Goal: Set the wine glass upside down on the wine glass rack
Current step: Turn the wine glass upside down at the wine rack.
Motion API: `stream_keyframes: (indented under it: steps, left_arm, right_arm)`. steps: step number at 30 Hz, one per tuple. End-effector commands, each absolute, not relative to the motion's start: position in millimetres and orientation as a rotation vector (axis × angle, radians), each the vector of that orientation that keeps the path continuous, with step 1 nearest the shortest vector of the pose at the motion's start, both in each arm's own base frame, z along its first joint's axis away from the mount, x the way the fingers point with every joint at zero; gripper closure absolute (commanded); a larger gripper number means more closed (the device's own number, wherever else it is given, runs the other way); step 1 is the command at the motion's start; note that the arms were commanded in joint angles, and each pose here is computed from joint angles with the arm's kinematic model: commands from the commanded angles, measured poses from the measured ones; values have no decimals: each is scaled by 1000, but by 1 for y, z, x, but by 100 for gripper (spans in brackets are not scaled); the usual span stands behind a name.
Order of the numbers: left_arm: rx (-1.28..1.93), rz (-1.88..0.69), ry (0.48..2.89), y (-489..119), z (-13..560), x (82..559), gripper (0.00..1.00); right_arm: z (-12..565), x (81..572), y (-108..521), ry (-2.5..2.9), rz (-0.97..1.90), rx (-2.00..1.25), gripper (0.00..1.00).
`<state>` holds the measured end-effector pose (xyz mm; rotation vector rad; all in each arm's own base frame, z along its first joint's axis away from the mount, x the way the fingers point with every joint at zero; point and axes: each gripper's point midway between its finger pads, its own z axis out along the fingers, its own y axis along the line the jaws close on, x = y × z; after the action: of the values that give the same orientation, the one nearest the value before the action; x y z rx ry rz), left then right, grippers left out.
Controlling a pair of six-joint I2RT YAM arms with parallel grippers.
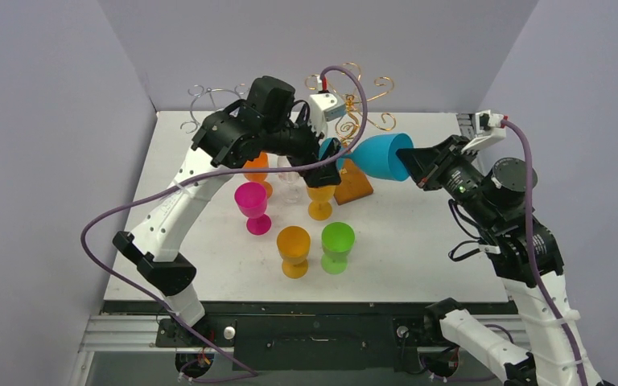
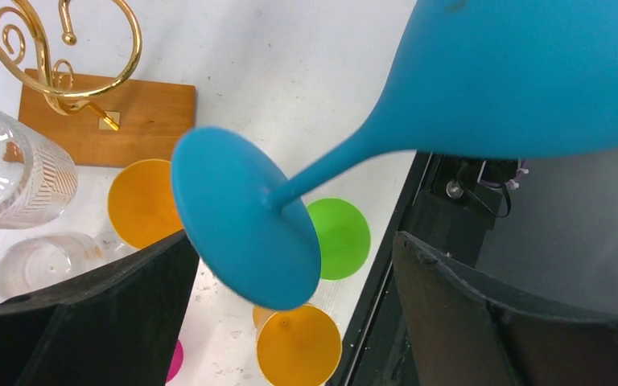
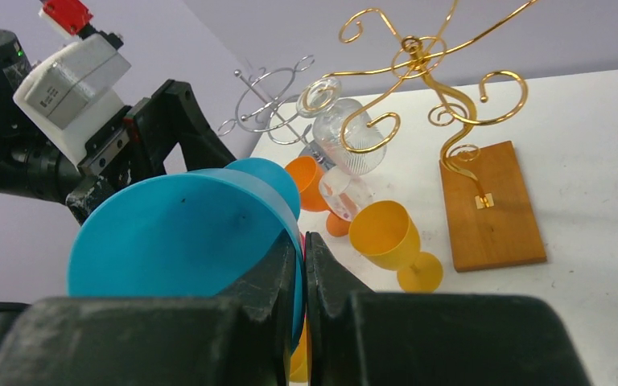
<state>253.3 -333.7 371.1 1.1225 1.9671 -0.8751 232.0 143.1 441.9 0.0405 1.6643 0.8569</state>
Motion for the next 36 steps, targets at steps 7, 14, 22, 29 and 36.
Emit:
stream_keyframes:
  steps: [7,14,22,29,36]
  left_arm:
    - [1026,-952,1891,-321,400,274,88]
    - [956,-875,1837,-287,426,295,100]
    - [1085,-546,1584,-247,460,294,100]
    - [1281,-193,1138,-240,468,262,100]
    - [1254,-83,962,-228,491,246,100]
  right_arm:
    - [475,225,155,1533,858,27,100]
    - [459,215,164,1587,869,-56,44]
    - [452,174,146,1648,781,-244,24]
    - [483,177,200,1583,1068,-342,23]
    - [463,182,262,1632,1192,-479,22]
